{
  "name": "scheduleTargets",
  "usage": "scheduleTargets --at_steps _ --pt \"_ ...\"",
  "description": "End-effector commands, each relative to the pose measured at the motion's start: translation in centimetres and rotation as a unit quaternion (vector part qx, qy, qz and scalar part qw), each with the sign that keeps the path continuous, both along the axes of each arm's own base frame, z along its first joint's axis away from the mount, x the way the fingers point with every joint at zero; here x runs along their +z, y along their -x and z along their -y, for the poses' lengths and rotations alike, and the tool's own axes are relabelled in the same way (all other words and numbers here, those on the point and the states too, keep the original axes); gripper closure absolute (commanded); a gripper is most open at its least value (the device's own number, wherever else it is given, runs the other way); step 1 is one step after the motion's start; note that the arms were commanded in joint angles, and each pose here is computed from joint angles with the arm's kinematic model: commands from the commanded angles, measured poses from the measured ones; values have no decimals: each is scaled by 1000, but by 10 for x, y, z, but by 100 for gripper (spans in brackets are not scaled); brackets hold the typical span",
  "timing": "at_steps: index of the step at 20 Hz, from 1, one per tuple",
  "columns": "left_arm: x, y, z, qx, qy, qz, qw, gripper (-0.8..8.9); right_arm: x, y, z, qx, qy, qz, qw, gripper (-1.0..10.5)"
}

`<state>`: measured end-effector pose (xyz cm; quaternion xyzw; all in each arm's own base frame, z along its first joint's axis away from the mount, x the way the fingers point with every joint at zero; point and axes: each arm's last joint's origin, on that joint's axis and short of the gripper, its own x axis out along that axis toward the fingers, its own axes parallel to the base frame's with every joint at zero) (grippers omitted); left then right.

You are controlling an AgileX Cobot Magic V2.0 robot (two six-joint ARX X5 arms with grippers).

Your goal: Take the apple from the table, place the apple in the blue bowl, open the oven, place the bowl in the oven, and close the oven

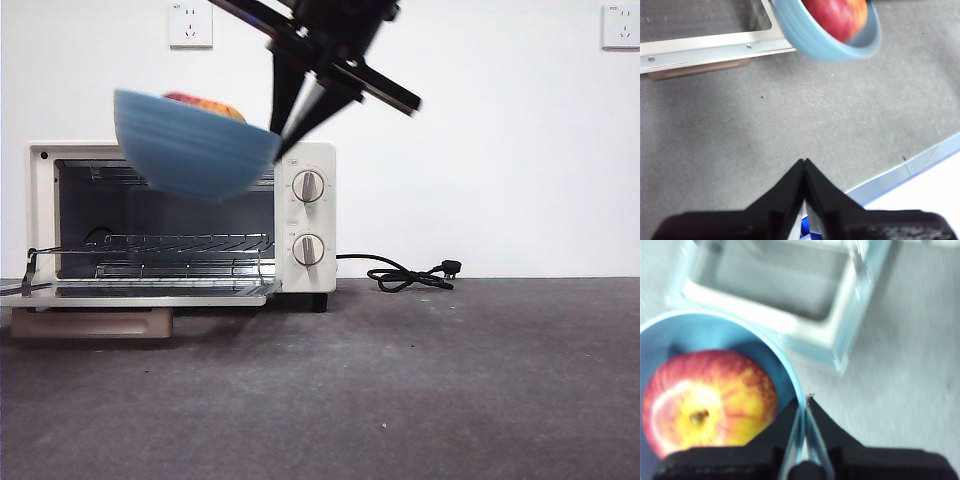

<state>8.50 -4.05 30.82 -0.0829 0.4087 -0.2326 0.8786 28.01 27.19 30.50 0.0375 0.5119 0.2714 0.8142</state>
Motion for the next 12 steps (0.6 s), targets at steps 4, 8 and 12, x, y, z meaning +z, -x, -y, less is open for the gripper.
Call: scheduleTargets --at_steps 4,8,12 --pt "-2 1 0 -1 -1 1 1000 818 -9 -48 -47 6 17 3 1000 959" --pt "-2 1 0 -1 -1 2 1000 818 -22 -82 -66 -40 3 -2 999 959" --pt "-2 1 0 -1 -1 2 1000 818 -31 -97 -70 -85 -19 -10 996 958"
